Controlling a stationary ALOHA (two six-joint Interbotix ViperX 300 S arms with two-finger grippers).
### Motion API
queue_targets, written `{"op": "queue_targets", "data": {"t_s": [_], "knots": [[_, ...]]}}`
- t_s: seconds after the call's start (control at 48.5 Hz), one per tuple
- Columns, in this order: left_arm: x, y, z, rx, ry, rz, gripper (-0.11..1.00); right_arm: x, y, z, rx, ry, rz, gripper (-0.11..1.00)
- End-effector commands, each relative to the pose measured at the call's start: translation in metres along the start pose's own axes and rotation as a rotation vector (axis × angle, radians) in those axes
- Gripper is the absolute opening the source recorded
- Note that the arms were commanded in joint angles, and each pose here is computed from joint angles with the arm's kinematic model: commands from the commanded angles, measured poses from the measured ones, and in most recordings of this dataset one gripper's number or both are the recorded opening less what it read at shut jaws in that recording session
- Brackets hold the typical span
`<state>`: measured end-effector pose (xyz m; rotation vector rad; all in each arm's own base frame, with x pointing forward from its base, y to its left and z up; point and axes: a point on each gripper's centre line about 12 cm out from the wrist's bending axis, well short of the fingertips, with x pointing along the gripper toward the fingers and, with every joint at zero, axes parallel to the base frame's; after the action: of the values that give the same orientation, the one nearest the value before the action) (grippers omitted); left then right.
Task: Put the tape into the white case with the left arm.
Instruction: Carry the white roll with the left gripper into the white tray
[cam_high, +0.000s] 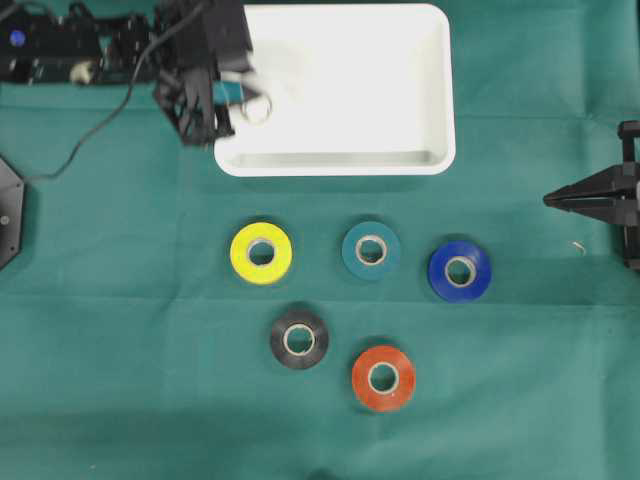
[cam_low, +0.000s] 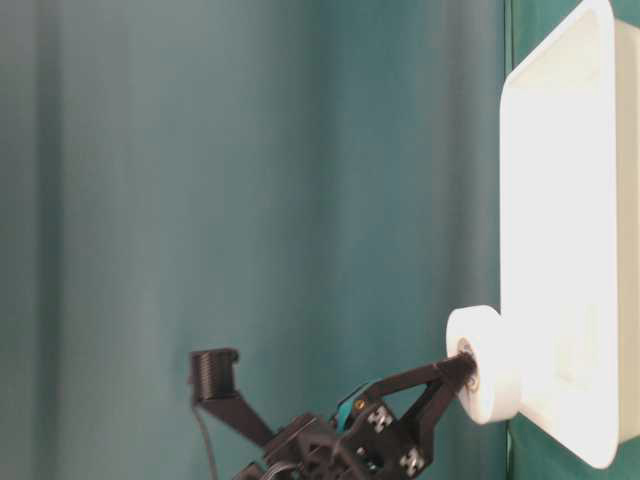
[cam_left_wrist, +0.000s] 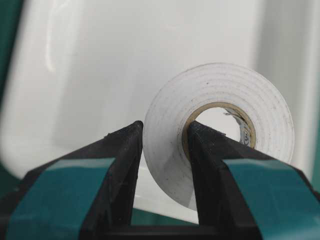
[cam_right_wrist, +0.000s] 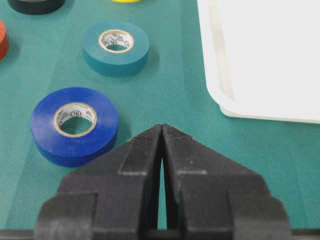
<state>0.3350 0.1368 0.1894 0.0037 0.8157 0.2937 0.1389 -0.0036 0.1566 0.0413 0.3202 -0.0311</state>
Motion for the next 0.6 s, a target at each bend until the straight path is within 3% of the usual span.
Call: {"op": "queue_targets", "data": {"t_s": [0.0, 0.227, 0.577], "knots": [[0.001, 0.017, 0.01, -0.024, -0.03, 0.035, 0.26, 0.0, 0.0, 0.004, -0.001, -0.014, -0.001, -0.09], [0.024, 0.05, 0.001, -0.048, 0.023, 0.085, 0.26, 0.0, 0.0, 0.004, -0.001, -0.014, -0.001, -0.09], [0.041, 0.06, 0.0, -0.032, 0.048, 0.094, 0.26, 0.0, 0.0, 0.004, 0.001, -0.014, -0.001, -0.09]]}}
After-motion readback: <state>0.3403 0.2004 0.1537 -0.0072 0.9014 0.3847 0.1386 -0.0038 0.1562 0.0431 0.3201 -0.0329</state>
